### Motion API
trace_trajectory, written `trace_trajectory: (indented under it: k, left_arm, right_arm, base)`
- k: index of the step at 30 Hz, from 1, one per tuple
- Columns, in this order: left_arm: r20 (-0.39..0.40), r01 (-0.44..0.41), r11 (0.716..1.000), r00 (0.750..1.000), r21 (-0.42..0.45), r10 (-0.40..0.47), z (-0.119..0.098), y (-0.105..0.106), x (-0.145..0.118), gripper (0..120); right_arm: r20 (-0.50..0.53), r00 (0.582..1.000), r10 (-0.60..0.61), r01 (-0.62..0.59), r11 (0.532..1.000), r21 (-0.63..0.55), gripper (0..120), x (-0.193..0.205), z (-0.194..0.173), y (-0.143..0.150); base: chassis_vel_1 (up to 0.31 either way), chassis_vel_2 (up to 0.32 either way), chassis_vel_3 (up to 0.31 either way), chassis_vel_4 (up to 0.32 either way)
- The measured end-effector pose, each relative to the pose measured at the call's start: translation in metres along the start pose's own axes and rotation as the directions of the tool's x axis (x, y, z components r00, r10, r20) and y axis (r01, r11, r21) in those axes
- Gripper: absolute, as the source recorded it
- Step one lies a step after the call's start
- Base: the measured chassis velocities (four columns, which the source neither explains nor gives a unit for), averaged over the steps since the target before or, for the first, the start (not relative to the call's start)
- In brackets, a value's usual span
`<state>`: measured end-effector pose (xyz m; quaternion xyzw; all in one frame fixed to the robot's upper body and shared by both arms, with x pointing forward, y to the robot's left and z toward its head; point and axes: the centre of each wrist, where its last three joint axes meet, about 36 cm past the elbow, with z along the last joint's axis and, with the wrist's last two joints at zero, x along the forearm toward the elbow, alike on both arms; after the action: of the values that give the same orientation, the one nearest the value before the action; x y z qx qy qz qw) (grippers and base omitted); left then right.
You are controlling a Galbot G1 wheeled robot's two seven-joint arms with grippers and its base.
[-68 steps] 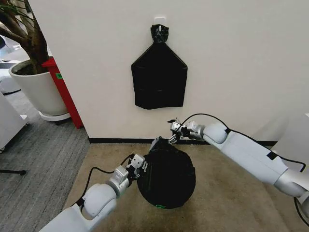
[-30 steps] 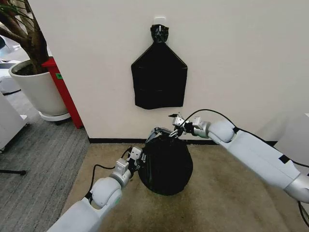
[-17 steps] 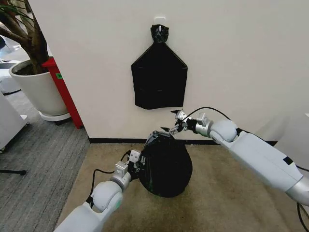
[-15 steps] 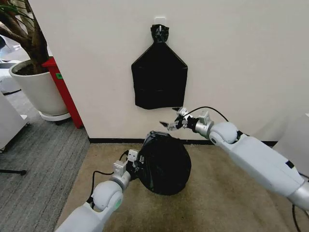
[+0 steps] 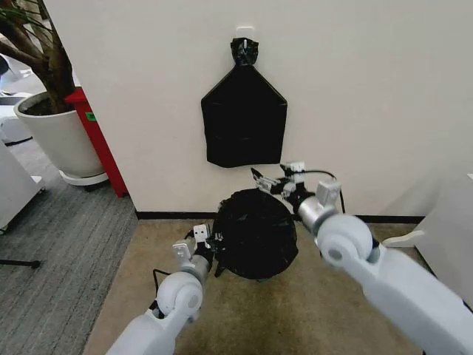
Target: Place the garbage bag over the trash bin.
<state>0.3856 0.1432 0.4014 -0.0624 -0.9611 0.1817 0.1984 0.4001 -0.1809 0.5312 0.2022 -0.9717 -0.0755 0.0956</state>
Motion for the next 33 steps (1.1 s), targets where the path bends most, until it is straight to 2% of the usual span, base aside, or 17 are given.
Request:
trace_trajectory:
  k: [2, 3, 8, 12, 15, 17, 20, 33]
  left_arm:
    - [0.025, 0.042, 0.999, 0.999, -0.007, -0.042, 0.000, -0.004, -0.001, 0]
    - [0.025, 0.042, 0.999, 0.999, -0.007, -0.042, 0.000, -0.004, -0.001, 0]
    - [0.079, 0.086, 0.994, 0.994, -0.065, -0.080, 0.010, -0.009, 0.000, 0]
    - [0.124, 0.108, 0.986, 0.988, -0.130, -0.092, 0.018, -0.009, 0.001, 0]
    - [0.155, 0.114, 0.978, 0.984, -0.176, -0.087, 0.028, -0.011, 0.003, 0]
    - [0.162, 0.113, 0.976, 0.983, -0.184, -0.083, 0.029, -0.012, 0.004, 0]
    - [0.198, 0.107, 0.968, 0.978, -0.227, -0.062, 0.039, -0.017, 0.006, 0]
    - [0.212, 0.061, 0.965, 0.977, -0.256, -0.006, 0.049, -0.035, 0.014, 0]
  right_arm:
    - [-0.058, 0.998, -0.012, 0.011, 1.000, -0.029, 64, 0.018, 0.013, 0.015]
    - [-0.058, 0.998, -0.012, 0.011, 1.000, -0.029, 64, 0.018, 0.013, 0.015]
    - [-0.192, 0.981, -0.011, -0.006, 0.996, -0.089, 43, 0.036, 0.029, 0.042]
    - [-0.253, 0.967, 0.024, -0.056, 0.991, -0.122, 30, 0.031, 0.032, 0.047]
    - [-0.289, 0.955, 0.062, -0.105, 0.985, -0.137, 15, 0.017, 0.034, 0.047]
    - [-0.292, 0.954, 0.066, -0.111, 0.984, -0.137, 14, 0.014, 0.035, 0.047]
    - [-0.309, 0.947, 0.088, -0.136, 0.981, -0.138, 0, -0.004, 0.042, 0.045]
    - [-0.361, 0.911, 0.199, -0.254, 0.961, -0.111, 0, -0.069, 0.078, 0.030]
  base:
    - [0.000, 0.000, 0.000, 0.000]
    - [0.000, 0.000, 0.000, 0.000]
    - [0.000, 0.000, 0.000, 0.000]
    - [0.000, 0.000, 0.000, 0.000]
    - [0.000, 0.000, 0.000, 0.000]
    - [0.000, 0.000, 0.000, 0.000]
    - [0.000, 0.000, 0.000, 0.000]
    - [0.000, 0.000, 0.000, 0.000]
